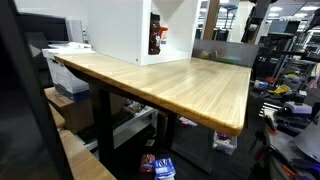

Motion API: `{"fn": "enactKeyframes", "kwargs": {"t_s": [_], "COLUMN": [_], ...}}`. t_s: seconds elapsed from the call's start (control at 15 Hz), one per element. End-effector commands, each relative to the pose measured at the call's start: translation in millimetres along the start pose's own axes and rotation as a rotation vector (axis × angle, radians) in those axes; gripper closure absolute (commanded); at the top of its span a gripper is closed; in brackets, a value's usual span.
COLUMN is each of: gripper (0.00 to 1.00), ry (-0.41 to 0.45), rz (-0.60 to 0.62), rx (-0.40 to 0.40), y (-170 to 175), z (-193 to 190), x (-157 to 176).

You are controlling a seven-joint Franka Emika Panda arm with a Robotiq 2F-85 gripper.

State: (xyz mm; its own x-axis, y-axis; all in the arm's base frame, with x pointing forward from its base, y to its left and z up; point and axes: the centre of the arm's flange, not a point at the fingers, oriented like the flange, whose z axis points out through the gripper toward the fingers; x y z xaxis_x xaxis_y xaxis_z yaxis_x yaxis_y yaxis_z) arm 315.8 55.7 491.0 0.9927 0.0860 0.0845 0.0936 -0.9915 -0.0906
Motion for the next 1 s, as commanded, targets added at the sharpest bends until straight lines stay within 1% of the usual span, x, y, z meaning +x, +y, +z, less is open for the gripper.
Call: {"fn": "enactKeyframes", "kwargs": {"t_s": [0.0, 0.07, 0.2, 0.4, 0.67, 0.93], "gripper": [0.00, 0.00, 0.00, 0.00, 0.00, 0.00], "ry": [0.034, 0.052, 0.073, 0.129, 0.215, 0.302], "rz": [0.009, 0.018, 0.018, 0.022, 0.035, 0.043], "rx": [-0.003, -0.001, 0.012, 0.015, 0.006, -0.023], "y": [6.8, 12.3, 16.8, 23.5, 33.2, 41.4], "z": [2.9, 2.9, 4.2, 11.1, 14.1, 17.9], "x": [14.8, 24.7, 32.7, 49.3, 70.7, 89.9]}}
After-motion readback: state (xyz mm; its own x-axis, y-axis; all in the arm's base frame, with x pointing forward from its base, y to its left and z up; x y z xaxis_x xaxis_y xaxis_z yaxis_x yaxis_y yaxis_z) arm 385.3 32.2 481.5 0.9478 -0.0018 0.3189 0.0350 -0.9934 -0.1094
